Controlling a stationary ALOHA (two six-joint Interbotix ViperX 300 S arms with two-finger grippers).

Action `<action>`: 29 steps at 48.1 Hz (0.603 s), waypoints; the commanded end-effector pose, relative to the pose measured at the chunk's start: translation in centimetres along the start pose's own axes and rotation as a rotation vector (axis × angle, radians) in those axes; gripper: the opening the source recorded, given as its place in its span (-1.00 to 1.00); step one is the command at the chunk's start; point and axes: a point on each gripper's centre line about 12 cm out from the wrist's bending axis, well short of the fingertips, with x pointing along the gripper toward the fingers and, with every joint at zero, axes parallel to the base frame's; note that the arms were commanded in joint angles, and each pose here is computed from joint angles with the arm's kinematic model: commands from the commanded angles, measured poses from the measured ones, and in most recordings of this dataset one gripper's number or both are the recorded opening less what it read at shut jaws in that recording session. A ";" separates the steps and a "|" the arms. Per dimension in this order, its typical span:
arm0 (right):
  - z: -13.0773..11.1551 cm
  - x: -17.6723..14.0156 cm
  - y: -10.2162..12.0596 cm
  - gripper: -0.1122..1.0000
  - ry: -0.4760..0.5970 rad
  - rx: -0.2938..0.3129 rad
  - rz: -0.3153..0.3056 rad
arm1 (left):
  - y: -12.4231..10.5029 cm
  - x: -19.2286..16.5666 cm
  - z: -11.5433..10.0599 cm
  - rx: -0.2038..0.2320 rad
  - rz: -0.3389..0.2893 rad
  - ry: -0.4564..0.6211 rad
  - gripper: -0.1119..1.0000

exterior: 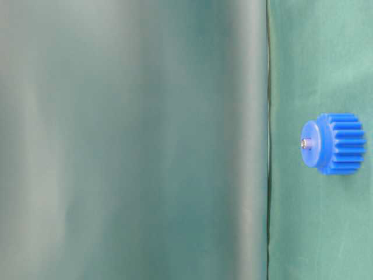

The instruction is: Insert the shaft placed at a random location into the center hole of the small gear at another random location.

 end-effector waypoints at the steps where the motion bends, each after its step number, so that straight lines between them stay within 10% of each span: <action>1: 0.3 -0.6 0.1 0.54 -0.018 0.002 0.005 | 0.0 0.1 0.4 -0.002 -0.002 -0.012 -0.81; 29: -0.4 -0.6 0.0 0.54 0.003 0.000 0.004 | 0.0 0.1 0.3 -0.002 -0.002 -0.009 -0.81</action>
